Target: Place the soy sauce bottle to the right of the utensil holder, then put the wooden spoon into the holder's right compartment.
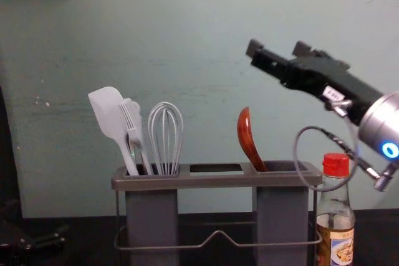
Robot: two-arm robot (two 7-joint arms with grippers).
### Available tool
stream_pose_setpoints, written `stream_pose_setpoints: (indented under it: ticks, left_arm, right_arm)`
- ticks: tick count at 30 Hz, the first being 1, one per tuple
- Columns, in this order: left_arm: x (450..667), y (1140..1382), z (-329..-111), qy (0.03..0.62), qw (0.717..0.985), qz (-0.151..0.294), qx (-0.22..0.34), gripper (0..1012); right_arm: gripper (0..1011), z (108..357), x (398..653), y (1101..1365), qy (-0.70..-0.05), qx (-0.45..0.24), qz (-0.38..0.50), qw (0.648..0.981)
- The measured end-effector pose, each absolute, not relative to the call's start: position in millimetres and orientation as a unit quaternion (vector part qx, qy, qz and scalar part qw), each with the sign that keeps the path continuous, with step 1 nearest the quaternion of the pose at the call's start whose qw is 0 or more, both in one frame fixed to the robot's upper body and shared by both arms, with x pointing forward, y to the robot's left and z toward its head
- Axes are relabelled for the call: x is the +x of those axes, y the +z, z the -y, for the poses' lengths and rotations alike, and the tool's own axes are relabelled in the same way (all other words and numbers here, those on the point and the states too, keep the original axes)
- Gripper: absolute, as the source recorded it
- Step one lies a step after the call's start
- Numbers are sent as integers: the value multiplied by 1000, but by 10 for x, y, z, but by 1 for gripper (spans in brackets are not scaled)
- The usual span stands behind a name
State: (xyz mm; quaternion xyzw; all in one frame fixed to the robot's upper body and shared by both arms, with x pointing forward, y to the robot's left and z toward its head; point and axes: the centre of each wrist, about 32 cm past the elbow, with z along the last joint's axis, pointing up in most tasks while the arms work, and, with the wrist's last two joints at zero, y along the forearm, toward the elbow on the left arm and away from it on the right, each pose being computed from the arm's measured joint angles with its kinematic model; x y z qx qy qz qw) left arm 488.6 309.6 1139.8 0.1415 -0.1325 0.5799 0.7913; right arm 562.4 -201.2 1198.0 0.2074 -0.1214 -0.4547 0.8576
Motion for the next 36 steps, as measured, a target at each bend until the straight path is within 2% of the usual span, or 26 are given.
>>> stream_pose_setpoints:
  ticks: [7, 12, 23, 29, 36]
  left_arm:
    - [4886, 11398, -3097, 580, 791, 132, 141, 1005]
    - [4886, 11398, -3097, 580, 791, 132, 141, 1005]
    - [4886, 11398, -3097, 580, 791, 132, 141, 1005]
    - [4886, 11398, -3097, 580, 791, 132, 142, 1005]
    - [4886, 11398, -3097, 580, 791, 132, 141, 1005]
  right_arm:
    - [1003, 2231, 5447, 12052, -466, 220, 145, 845]
    - [1002, 2474, 5340, 12073, -485, 229, 157, 829]
    - [1003, 2913, 5243, 12039, -538, 233, 158, 795]
    - [1003, 3021, 5220, 11910, -574, 192, 150, 782]
    - [1002, 3011, 5187, 11793, -631, 66, 101, 766]
